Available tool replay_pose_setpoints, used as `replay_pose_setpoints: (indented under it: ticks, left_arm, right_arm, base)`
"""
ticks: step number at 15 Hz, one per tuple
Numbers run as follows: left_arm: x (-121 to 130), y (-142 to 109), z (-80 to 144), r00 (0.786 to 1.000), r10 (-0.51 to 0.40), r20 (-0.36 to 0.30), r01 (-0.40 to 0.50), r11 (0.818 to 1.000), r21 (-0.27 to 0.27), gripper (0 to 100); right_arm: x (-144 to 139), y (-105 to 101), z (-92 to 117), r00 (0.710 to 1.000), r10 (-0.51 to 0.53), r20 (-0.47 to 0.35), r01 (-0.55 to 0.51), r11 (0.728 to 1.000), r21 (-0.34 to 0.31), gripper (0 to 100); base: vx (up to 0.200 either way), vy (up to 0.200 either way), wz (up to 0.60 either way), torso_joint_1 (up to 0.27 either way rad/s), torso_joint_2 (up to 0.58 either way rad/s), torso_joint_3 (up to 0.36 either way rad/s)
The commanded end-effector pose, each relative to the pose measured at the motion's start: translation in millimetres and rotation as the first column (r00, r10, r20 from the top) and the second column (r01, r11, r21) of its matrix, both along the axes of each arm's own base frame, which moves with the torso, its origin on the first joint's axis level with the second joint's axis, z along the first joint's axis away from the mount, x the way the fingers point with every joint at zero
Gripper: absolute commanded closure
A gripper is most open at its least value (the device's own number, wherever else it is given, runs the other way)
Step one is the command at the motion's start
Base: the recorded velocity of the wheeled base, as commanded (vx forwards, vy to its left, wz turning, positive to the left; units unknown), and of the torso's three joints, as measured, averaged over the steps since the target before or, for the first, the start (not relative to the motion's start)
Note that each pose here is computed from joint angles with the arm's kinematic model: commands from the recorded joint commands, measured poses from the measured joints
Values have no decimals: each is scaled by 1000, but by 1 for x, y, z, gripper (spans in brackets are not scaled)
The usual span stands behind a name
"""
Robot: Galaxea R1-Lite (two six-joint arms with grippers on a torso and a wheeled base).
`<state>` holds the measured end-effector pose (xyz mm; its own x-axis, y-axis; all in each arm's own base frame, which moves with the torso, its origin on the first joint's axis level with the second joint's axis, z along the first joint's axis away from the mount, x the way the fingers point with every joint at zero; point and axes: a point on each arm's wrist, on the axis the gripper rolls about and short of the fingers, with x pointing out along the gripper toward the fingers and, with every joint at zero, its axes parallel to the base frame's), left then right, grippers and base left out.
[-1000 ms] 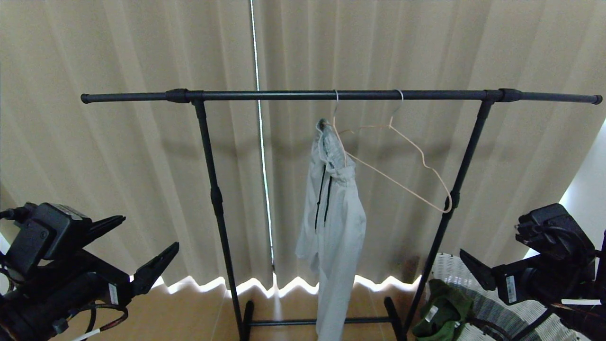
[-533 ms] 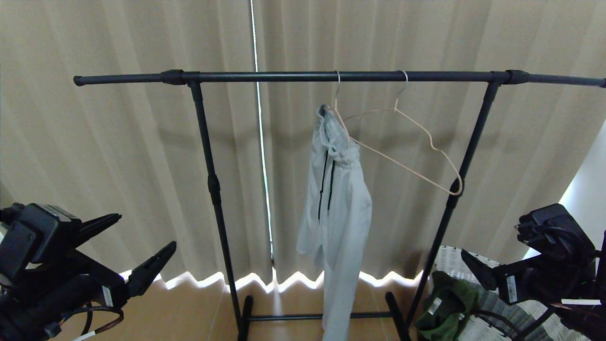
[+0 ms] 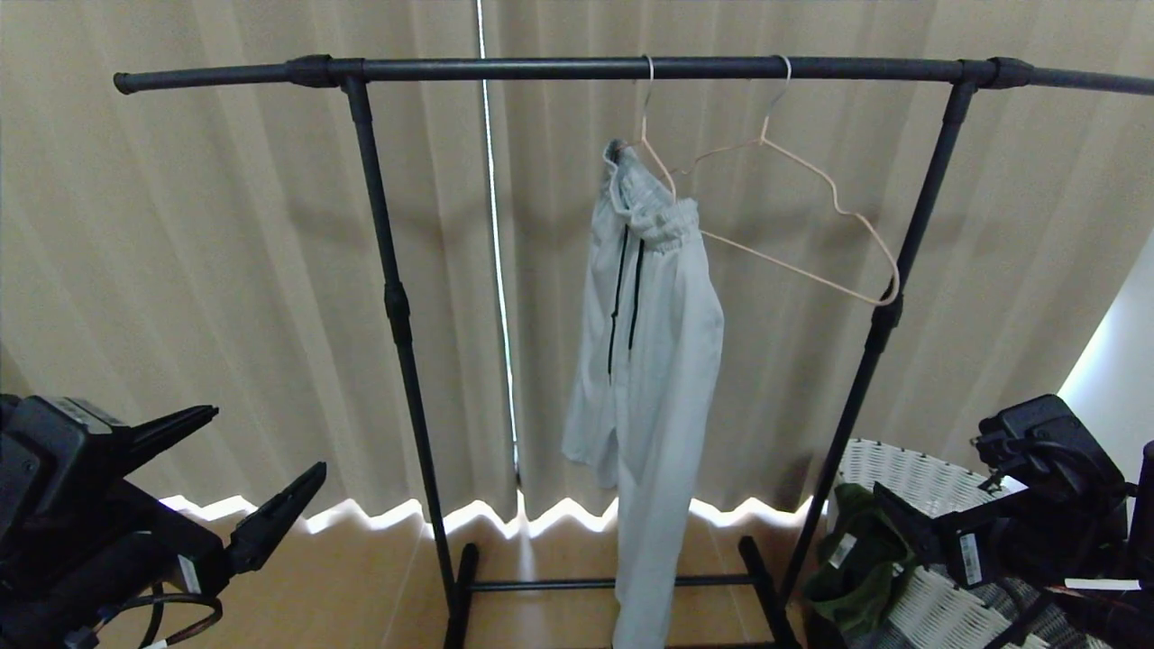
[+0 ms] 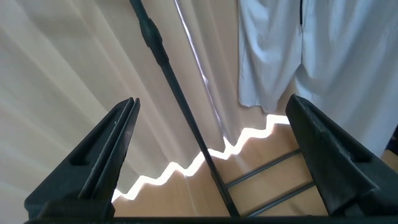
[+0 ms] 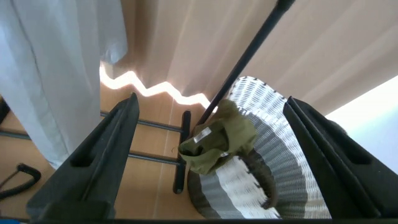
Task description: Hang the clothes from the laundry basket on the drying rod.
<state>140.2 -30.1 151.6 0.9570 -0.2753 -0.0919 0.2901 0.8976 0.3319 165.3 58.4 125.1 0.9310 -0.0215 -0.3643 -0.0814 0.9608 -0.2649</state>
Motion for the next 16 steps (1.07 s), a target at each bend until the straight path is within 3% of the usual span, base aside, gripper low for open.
replay_pose_setpoints:
  ticks: [1, 2, 7, 16]
  left_arm:
    - [-3, 1, 1, 1000, -1, 12, 1, 1000, 2, 0]
    - [-4, 1, 0, 1000, -2, 14, 2, 1000, 25, 0]
    - [-4, 1, -1, 1000, -2, 9, 2, 1000, 25, 0]
    - [-6, 2, -3, 1000, 2, 7, -3, 1000, 29, 0]
  right_arm:
    - [0, 2, -1, 1000, 9, -3, -9, 1000, -2, 0]
    - [0, 2, -1, 1000, 11, -3, -11, 1000, -3, 0]
    - [-2, 2, -2, 1000, 11, -7, -11, 1000, -5, 0]
    - [-5, 0, -5, 1000, 12, -16, -12, 1000, -6, 0]
  base:
    - [0, 0, 0, -159, 461, 300]
    - [0, 0, 0, -154, 456, 290]
    - [0, 0, 0, -123, 426, 298]
    - [0, 0, 0, -7, 38, 26]
